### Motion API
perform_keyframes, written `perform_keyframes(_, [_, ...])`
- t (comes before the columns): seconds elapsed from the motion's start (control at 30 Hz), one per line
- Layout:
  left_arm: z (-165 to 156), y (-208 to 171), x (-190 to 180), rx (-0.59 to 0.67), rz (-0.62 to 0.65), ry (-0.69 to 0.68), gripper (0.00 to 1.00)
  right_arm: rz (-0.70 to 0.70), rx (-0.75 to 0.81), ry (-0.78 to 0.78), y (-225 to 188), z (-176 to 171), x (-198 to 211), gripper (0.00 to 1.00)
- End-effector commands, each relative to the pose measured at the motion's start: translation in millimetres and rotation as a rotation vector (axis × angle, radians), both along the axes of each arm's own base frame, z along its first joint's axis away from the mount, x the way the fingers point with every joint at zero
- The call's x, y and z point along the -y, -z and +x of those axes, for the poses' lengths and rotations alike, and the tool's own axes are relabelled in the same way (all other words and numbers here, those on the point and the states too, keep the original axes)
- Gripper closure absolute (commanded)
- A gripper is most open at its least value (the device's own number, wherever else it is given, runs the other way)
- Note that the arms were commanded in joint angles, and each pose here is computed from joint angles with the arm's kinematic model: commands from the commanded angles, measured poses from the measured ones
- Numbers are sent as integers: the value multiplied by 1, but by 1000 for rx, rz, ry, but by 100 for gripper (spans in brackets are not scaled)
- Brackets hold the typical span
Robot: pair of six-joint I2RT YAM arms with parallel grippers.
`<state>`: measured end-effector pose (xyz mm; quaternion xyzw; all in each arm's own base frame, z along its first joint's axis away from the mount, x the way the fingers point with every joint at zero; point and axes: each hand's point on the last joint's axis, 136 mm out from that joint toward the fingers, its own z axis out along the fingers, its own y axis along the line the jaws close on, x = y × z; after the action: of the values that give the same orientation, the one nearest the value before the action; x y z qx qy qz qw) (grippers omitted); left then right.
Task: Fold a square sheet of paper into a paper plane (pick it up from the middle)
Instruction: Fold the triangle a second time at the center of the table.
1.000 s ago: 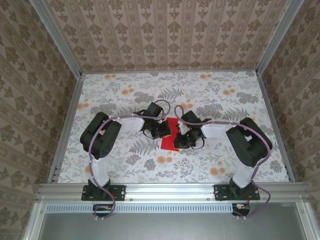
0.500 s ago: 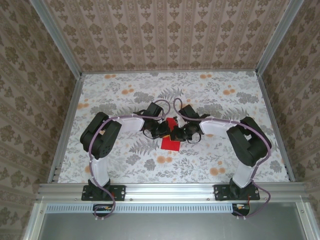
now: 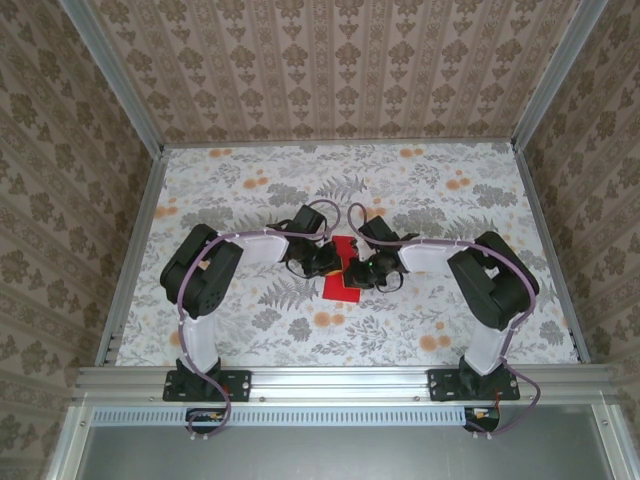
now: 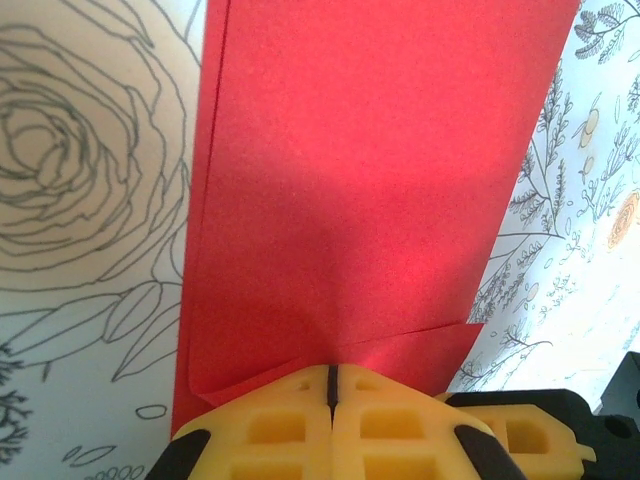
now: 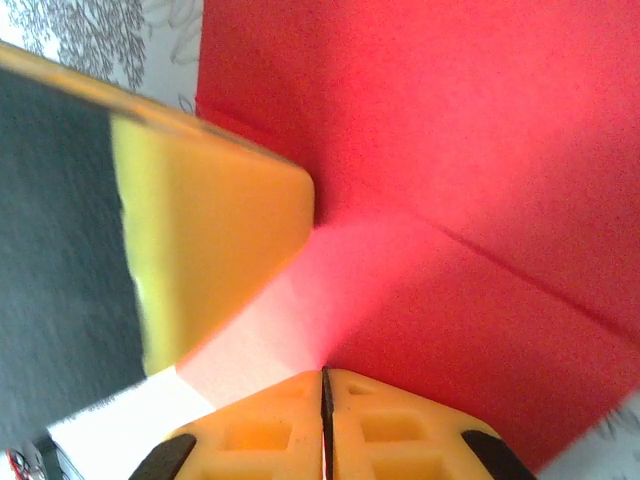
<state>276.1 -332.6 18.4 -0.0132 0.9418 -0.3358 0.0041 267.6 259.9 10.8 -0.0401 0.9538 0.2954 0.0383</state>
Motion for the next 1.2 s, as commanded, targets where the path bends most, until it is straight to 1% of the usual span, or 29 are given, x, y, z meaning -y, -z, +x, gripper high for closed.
perform_keyframes(0.0, [-15,49,-43,-100,194,-76,100,-121,-209,-45,26,-69,34,90])
perform_keyframes(0.1, [-14,48,-42,-98,190,-73,100,-136,-259,-51,28,-89,42,90])
perform_keyframes(0.2, [-13,46,-40,-92,182,-70,100,-132,-235,-44,20,-88,45,90])
perform_keyframes(0.27, [-12,45,-39,-89,173,-64,100,-113,-194,-33,9,-76,41,90])
perform_keyframes(0.4, [-9,36,-33,-66,148,-42,100,-8,-45,3,-27,-39,21,90])
perform_keyframes(0.47, [-6,29,-29,-45,131,-28,100,15,-3,24,-36,-24,14,90])
perform_keyframes(0.6, [-1,15,-20,-10,97,-5,99,-2,-28,31,-22,-15,9,90])
perform_keyframes(0.73, [-1,8,-12,8,61,11,99,-44,-75,26,-2,-24,16,91])
perform_keyframes(0.87, [1,-7,-1,40,-3,27,99,-91,-112,26,13,-32,24,91])
perform_keyframes(1.03, [-3,-32,8,78,-66,43,98,-132,-131,33,21,-35,31,91])
perform_keyframes(1.17, [-13,-35,13,77,-65,66,98,-142,-135,38,23,-35,32,91])
